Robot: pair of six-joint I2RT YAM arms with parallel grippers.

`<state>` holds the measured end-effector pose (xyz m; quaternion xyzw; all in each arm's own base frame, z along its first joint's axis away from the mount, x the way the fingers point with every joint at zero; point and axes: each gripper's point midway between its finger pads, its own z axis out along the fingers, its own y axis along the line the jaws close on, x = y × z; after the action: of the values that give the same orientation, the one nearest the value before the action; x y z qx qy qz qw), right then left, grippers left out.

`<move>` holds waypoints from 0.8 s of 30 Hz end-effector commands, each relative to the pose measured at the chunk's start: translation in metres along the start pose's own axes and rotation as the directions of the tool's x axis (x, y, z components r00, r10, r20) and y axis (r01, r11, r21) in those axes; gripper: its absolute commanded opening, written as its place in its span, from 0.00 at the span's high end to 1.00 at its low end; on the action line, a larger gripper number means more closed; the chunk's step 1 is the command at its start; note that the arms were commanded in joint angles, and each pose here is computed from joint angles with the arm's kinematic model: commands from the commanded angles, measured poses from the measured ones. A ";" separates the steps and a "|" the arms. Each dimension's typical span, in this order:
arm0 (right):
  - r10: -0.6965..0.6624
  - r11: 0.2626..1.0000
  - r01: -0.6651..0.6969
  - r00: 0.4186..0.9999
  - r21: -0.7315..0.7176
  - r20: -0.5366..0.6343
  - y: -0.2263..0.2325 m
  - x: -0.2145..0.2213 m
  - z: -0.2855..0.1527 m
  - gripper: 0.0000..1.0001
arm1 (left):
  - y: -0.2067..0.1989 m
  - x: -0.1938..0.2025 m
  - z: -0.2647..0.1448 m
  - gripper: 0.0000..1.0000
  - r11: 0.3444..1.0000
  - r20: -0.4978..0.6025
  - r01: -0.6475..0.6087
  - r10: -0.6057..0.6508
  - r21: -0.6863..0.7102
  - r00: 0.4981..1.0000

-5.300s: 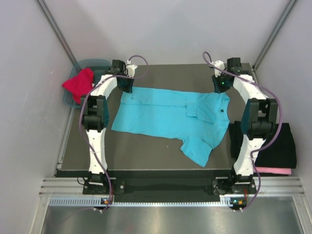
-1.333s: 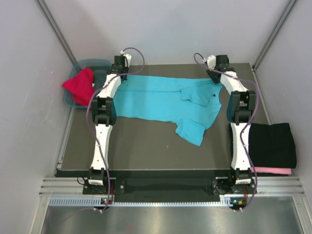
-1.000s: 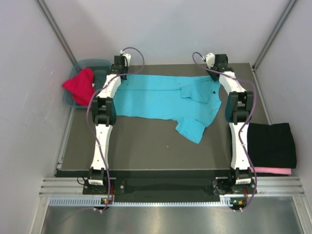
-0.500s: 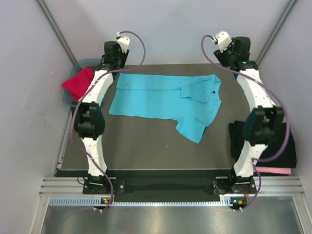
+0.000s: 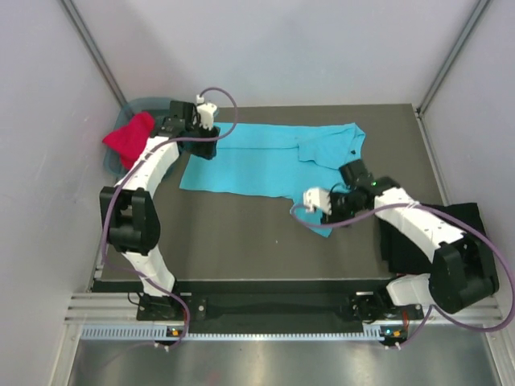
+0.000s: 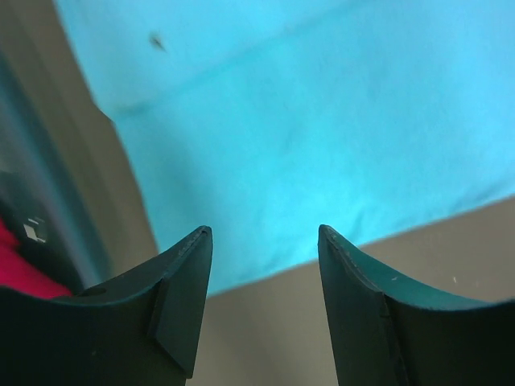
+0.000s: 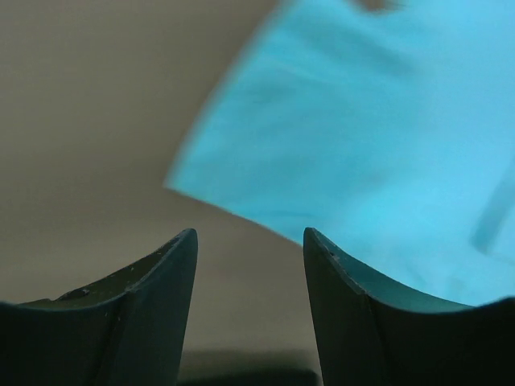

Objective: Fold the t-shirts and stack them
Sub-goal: Fold the tshirt

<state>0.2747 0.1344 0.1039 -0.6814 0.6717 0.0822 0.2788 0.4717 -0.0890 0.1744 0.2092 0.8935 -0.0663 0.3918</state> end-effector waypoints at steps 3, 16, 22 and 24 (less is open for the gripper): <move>-0.192 0.969 0.203 0.977 -0.139 0.089 0.057 -0.021 0.012 0.46 | -0.017 0.019 -0.019 0.42 0.997 -0.046 0.063 -0.060 0.050 0.997; -0.233 0.944 0.232 0.972 -0.235 0.024 0.076 -0.005 0.042 0.48 | -0.022 0.063 -0.025 0.44 0.993 -0.126 0.112 -0.107 0.026 0.986; -0.238 0.939 0.231 0.971 -0.253 0.003 0.083 0.006 0.050 0.50 | -0.016 0.064 -0.032 0.44 0.995 -0.116 0.104 -0.103 -0.002 0.988; -0.233 0.940 0.224 0.973 -0.258 -0.003 0.084 0.009 0.054 0.50 | -0.014 0.065 -0.033 0.44 0.994 -0.115 0.107 -0.107 -0.006 0.988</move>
<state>0.2066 0.1494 0.0351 -0.7758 0.5937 0.1222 0.1754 0.4030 -0.0773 0.1302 0.1737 0.9325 -0.0814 0.3062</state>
